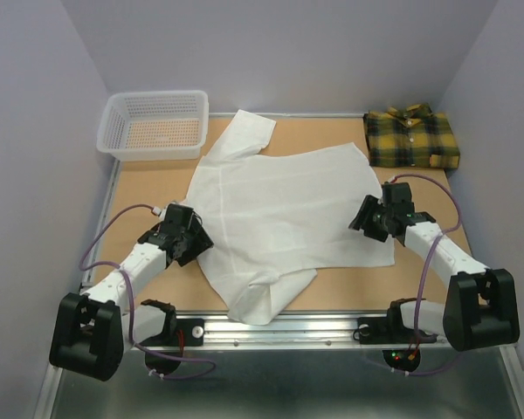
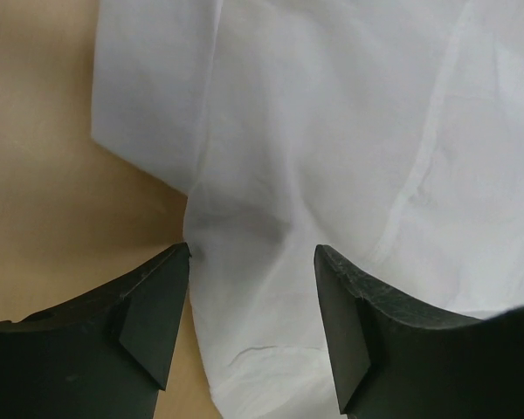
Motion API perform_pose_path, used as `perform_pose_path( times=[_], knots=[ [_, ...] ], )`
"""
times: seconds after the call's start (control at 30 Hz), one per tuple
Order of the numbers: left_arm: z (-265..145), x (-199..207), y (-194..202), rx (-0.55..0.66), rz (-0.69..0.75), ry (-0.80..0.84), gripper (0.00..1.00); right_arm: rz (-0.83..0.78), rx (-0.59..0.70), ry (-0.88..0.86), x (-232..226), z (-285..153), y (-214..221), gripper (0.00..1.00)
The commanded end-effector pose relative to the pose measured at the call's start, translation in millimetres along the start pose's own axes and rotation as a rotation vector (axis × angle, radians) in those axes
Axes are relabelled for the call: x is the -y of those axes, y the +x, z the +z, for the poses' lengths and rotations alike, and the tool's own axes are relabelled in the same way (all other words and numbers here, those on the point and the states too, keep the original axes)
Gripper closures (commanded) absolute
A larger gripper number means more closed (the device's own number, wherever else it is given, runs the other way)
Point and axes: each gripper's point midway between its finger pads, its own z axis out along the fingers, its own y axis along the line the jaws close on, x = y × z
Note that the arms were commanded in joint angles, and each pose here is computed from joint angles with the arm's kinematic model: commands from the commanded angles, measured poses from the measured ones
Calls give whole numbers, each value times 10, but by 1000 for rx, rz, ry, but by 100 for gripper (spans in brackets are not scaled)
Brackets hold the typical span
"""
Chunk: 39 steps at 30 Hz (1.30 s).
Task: Fold and stack the long sleeve shirts
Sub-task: Flatten the shirt out
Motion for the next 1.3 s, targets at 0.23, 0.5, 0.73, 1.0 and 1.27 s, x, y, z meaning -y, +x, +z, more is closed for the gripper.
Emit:
perform_pose_path(
  times=[0.23, 0.5, 0.73, 1.0, 1.27],
  knots=[
    [-8, -205, 168, -41, -38, -160, 30, 14, 14, 97, 148, 51, -73, 41],
    [117, -295, 60, -39, 10, -258, 64, 13, 19, 202, 355, 135, -80, 41],
    [170, -390, -230, -14, 39, -305, 79, 5, -9, 297, 532, 270, -52, 40],
    [11, -246, -218, -35, 16, -229, 38, 8, 53, 261, 356, 39, -285, 34],
    [-134, -269, 227, -191, -28, -171, 32, 18, 23, 329, 451, -115, -239, 23]
  ],
)
